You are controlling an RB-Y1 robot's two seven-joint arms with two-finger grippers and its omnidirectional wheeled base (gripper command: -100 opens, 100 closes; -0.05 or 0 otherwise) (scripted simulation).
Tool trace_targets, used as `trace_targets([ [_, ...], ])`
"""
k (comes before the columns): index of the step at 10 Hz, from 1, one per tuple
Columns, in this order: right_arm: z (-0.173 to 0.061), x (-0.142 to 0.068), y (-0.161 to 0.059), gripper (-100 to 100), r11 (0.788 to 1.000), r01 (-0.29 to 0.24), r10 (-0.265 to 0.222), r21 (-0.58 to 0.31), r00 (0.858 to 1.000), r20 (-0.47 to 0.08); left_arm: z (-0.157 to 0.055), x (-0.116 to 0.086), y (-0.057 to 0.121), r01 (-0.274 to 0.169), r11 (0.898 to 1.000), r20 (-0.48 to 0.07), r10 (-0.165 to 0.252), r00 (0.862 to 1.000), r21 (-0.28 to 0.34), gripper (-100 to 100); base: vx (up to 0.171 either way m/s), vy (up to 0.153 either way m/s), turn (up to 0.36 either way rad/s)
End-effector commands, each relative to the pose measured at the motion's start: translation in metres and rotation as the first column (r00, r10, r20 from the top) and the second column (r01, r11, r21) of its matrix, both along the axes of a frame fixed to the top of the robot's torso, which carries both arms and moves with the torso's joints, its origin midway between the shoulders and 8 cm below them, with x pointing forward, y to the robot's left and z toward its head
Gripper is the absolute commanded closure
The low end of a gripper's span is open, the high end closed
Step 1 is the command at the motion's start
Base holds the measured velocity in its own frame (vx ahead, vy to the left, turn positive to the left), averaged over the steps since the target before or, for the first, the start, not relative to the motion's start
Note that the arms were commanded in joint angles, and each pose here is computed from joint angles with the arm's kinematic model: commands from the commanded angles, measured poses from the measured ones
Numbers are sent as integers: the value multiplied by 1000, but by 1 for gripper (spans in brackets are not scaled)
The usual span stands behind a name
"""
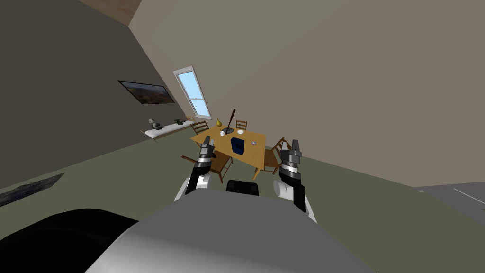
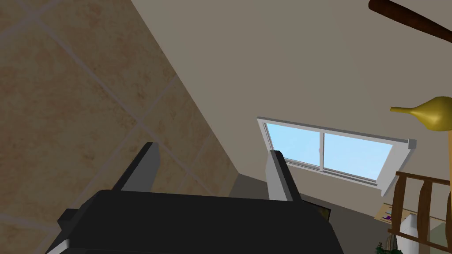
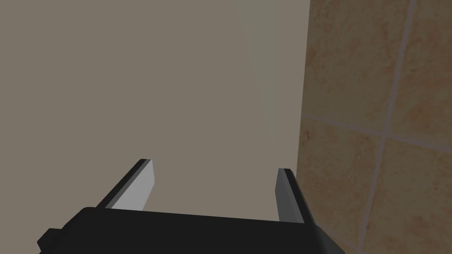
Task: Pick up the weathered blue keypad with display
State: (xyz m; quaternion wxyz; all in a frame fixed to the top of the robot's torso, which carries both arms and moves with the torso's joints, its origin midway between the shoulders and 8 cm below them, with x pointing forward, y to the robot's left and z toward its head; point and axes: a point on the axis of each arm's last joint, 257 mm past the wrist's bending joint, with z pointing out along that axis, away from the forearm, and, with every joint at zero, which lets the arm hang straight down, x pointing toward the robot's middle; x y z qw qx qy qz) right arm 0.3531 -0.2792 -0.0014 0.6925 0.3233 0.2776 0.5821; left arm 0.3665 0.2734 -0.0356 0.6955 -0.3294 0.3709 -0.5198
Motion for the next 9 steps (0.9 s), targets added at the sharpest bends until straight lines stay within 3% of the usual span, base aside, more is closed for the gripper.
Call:
trace_targets([
  [1,0,0,0,0,1000,0,0,0,1000,0,-12,6,-4,17,999,-19,-16,1000,37,-100,10,2,-31],
  [9,0,0,0,0,1000,0,0,0,1000,0,-67,35,-10,50,989,-93,-37,995,136,-100,21,7,-30],
])
